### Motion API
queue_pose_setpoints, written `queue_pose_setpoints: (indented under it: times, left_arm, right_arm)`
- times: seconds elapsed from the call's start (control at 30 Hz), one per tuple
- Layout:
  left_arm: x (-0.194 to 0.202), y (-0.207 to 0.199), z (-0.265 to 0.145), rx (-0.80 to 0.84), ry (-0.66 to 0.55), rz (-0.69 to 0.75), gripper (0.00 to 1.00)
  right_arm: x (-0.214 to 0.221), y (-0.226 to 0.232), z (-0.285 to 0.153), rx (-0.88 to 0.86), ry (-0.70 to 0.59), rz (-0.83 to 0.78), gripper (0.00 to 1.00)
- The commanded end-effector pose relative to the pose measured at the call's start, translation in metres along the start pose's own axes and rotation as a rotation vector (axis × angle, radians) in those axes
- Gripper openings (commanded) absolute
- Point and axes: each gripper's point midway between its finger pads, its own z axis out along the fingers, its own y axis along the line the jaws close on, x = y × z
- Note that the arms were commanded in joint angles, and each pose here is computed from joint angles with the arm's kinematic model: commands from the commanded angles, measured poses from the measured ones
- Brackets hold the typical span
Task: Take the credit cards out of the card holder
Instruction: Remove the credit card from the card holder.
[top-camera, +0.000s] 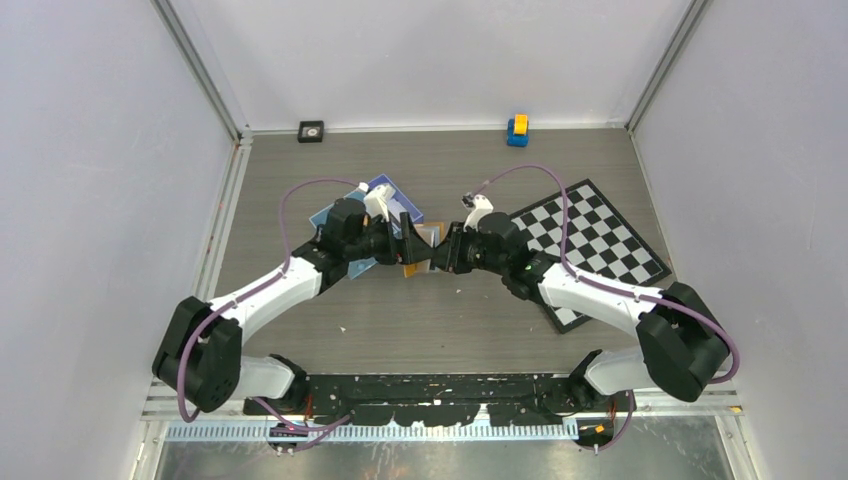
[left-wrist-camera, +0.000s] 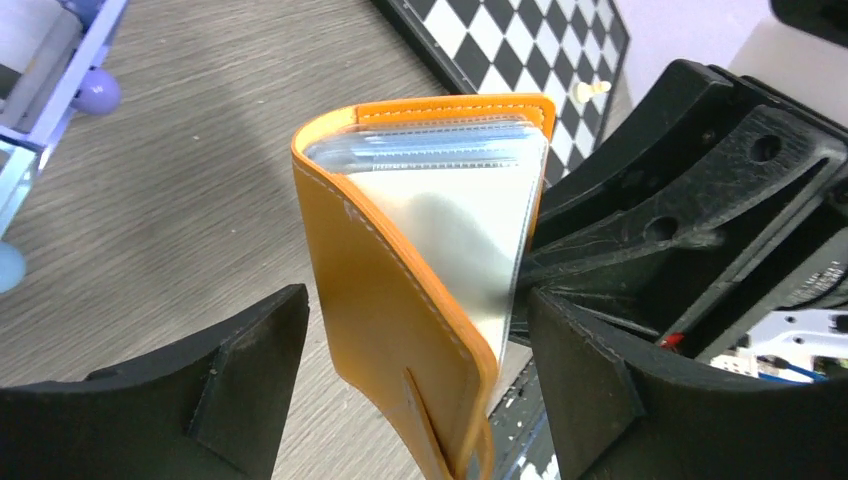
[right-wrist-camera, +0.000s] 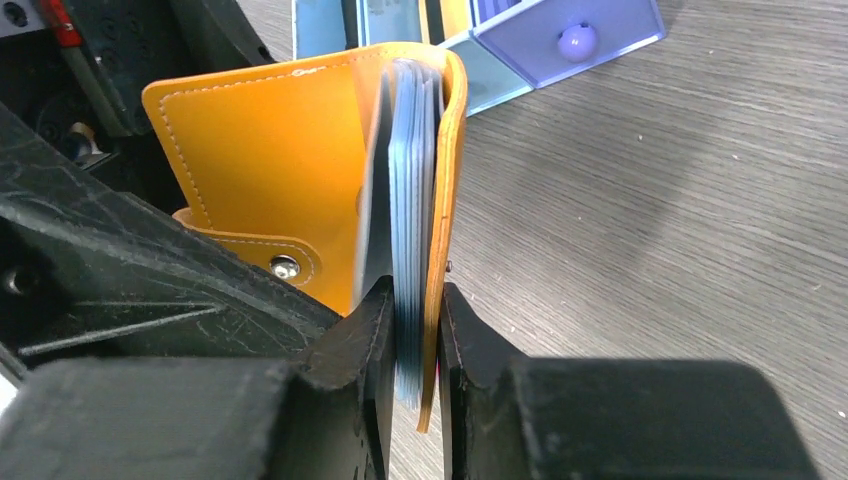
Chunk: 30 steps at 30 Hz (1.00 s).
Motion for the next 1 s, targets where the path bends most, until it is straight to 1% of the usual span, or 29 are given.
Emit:
queue_pose_setpoints:
  times: [0.0,0.1,0.17,0.23,0.27,0.37,0.47,0.57,0.63,0.7,0.83,0.9,0.97]
  left_arm:
    - [-0.007,0.010,0.002,-0.102,-0.007,0.064,0.83]
    - [-0.005,0.012,0.001,-0.121,0.003,0.061,0.93]
    - [-0.006,0.014,0.000,-0.132,-0.004,0.066,0.95]
    - [-0.007,0.017,-0.002,-0.156,-0.011,0.077,0.99]
    - [-0.007,0.020,-0.002,-0.179,-0.010,0.076,0.99]
    - [-0.007,0.033,-0.005,-0.254,-0.009,0.074,0.94]
    - [-0.008,0.046,-0.008,-0.316,-0.012,0.061,0.94]
    - [-0.011,0.064,-0.013,-0.357,-0.009,-0.008,0.94]
    - [-0.014,0.068,-0.016,-0.324,-0.021,-0.062,0.92]
    - [-0.019,0.066,-0.020,-0.280,-0.060,-0.090,0.90]
    - [-0.029,0.044,-0.028,-0.166,-0.139,-0.059,0.91]
    - [-0.032,0.041,-0.033,-0.163,-0.165,-0.051,0.93]
    - [-0.033,0.049,-0.037,-0.211,-0.176,-0.054,0.94]
  right_arm:
    - [-0.023,0.023,0.003,-0.031,-0.066,-0.068,0.01]
    - [-0.022,0.022,0.003,0.003,-0.071,-0.095,0.01]
    - [-0.022,0.019,0.005,0.027,-0.067,-0.101,0.01]
    - [-0.021,0.019,0.005,0.039,-0.065,-0.109,0.00]
    - [-0.021,0.019,0.005,0.041,-0.066,-0.112,0.00]
    - [-0.018,0.023,0.006,0.034,-0.057,-0.123,0.00]
    - [-0.018,0.025,0.005,0.035,-0.062,-0.136,0.01]
    - [-0.020,0.021,0.003,0.053,-0.078,-0.136,0.01]
    - [-0.025,0.016,0.002,0.086,-0.105,-0.128,0.01]
    - [-0.026,0.012,0.002,0.108,-0.114,-0.125,0.01]
    - [-0.025,0.005,0.005,0.143,-0.108,-0.113,0.01]
    - [-0.025,0.002,0.006,0.150,-0.105,-0.106,0.00]
    - [-0.024,0.002,0.008,0.148,-0.099,-0.102,0.00]
